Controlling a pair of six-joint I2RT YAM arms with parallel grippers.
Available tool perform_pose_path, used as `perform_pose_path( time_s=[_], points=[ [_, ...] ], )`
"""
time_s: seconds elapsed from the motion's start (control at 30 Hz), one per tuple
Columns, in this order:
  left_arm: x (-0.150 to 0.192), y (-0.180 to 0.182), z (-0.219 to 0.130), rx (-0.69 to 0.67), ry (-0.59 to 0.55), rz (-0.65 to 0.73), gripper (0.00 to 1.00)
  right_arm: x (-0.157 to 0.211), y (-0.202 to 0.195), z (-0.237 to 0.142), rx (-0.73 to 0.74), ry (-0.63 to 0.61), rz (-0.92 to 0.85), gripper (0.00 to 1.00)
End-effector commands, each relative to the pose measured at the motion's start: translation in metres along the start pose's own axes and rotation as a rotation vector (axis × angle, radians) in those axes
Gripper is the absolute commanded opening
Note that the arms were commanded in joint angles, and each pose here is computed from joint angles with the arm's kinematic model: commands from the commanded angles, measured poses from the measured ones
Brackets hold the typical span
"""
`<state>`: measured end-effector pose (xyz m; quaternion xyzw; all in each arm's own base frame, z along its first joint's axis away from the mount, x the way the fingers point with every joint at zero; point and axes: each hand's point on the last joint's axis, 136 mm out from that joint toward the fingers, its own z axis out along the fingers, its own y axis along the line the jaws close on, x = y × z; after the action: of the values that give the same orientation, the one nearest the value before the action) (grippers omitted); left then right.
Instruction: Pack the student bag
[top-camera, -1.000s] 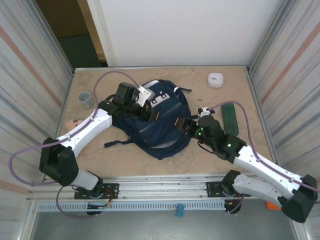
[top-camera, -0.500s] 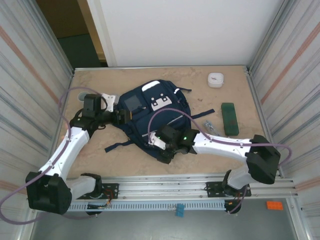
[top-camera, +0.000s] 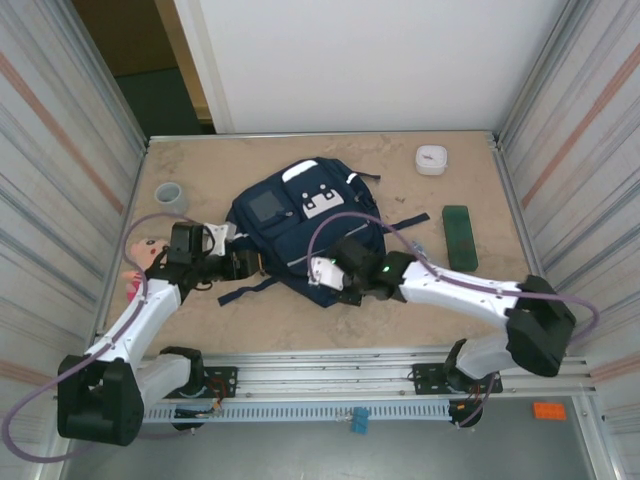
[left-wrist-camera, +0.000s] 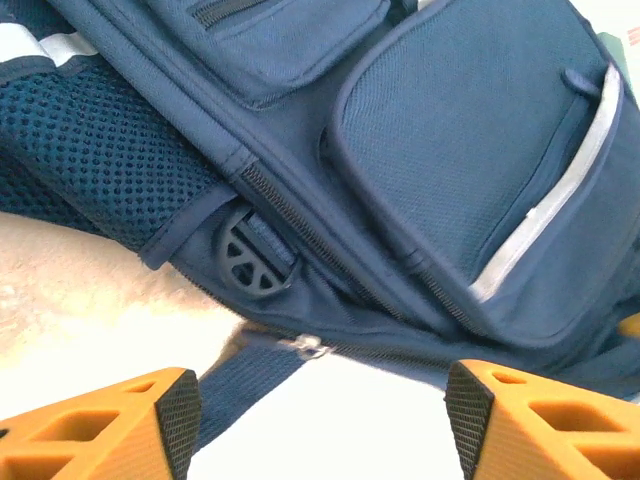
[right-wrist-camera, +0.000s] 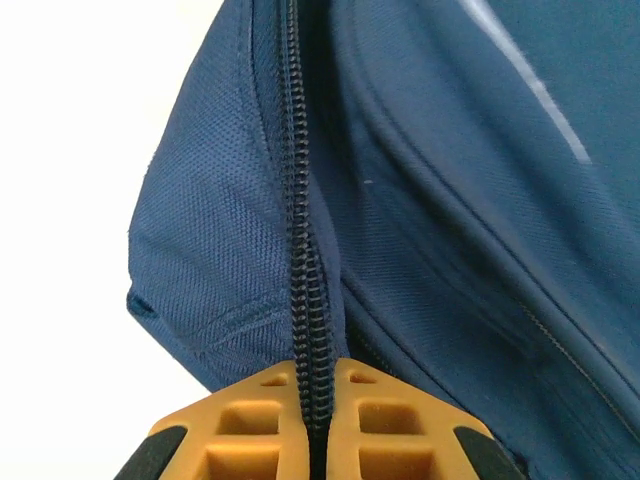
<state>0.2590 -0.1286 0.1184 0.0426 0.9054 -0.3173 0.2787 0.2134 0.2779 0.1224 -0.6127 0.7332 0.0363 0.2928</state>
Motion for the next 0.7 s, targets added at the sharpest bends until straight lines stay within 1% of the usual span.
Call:
perform_pose_path(
  time_s=[0.0,0.07,0.17,0.23,0.33,0.5,0.57,0.63,0.67],
  points=[
    [-0.010,-0.014,-0.001,0.094,-0.085,0.055,0.66,-0.028,-0.034,-0.048,0.035,-0.154,0.016,0.00],
    [-0.006,-0.015,0.002,0.114,-0.106,0.087,0.64,-0.031,-0.044,-0.059,0.038,-0.185,0.026,0.00],
    [-0.001,-0.027,0.007,0.166,-0.136,0.166,0.63,-0.035,-0.055,-0.068,0.040,-0.204,0.040,0.00],
    [0.002,-0.031,0.011,0.161,-0.139,0.211,0.63,-0.035,-0.059,-0.072,0.044,-0.211,0.043,0.00],
    [0.005,-0.029,0.022,0.131,-0.139,0.238,0.62,-0.037,-0.064,-0.076,0.051,-0.224,0.051,0.00],
    [0.006,-0.037,0.044,0.177,-0.139,0.272,0.56,-0.039,-0.063,-0.080,0.045,-0.242,0.060,0.00],
    [0.002,-0.041,0.049,0.194,-0.158,0.297,0.53,-0.039,-0.063,-0.080,0.044,-0.241,0.060,0.00],
    [-0.004,-0.045,0.052,0.213,-0.180,0.323,0.49,-0.038,-0.063,-0.080,0.042,-0.241,0.063,0.00],
    [-0.006,-0.048,0.052,0.227,-0.189,0.339,0.45,-0.038,-0.064,-0.080,0.043,-0.241,0.066,0.00]
  ],
)
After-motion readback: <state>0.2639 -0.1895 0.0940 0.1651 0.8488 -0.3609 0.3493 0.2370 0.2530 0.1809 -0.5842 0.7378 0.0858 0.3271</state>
